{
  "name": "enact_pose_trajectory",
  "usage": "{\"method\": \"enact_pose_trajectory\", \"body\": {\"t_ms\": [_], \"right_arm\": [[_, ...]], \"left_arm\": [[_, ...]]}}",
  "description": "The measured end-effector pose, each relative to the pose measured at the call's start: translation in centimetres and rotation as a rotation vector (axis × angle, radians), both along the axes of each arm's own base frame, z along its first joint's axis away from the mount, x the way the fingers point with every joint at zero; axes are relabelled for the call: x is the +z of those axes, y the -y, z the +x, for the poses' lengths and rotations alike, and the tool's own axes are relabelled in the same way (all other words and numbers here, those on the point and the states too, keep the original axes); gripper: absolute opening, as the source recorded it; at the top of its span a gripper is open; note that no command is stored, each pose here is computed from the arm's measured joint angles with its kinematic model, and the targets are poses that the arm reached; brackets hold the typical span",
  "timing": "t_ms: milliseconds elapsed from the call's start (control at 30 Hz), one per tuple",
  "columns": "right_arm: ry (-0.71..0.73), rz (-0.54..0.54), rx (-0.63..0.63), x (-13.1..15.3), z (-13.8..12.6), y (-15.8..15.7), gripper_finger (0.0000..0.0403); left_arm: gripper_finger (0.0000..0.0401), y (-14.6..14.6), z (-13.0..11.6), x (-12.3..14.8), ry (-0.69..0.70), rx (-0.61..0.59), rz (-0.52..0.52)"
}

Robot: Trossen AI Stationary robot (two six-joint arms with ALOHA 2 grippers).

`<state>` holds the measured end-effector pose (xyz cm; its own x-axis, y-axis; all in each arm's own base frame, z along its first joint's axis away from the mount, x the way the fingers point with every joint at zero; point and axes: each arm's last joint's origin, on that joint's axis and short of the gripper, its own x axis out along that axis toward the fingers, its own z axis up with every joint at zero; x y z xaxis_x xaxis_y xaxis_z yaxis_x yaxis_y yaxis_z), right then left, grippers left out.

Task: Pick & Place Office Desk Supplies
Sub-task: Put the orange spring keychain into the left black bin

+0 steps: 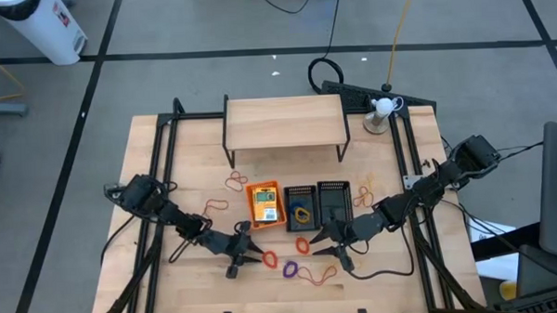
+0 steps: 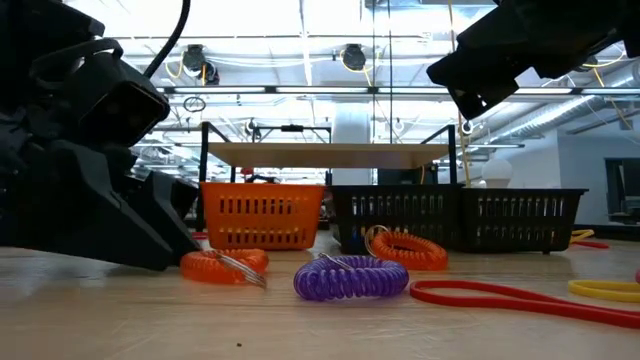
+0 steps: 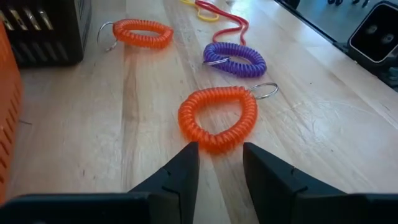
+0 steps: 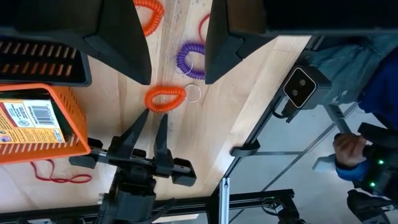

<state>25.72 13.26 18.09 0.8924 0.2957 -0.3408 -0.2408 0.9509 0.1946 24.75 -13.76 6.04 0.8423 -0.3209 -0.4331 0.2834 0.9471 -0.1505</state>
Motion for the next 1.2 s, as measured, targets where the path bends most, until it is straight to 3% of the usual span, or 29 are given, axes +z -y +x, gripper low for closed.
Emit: {"method": "enact_pose_trajectory", "body": {"t_ms": [233,800,1200], "right_arm": [[0.005,-0.009,-0.027,0.0,0.0,0.1,0.0139],[0.004,-0.008,-0.026,0.0,0.0,0.1,0.0139],[0.004,-0.008,-0.025,0.0,0.0,0.1,0.0139]], "left_arm": [[0.0135,0.1,0.2,0.1,0.033,-0.020,0.053],[0.0241,-0.4,2.6,0.6,0.006,0.061,0.057],[0.0240,0.3,3.8,1.0,-0.015,0.038,0.042]]}}
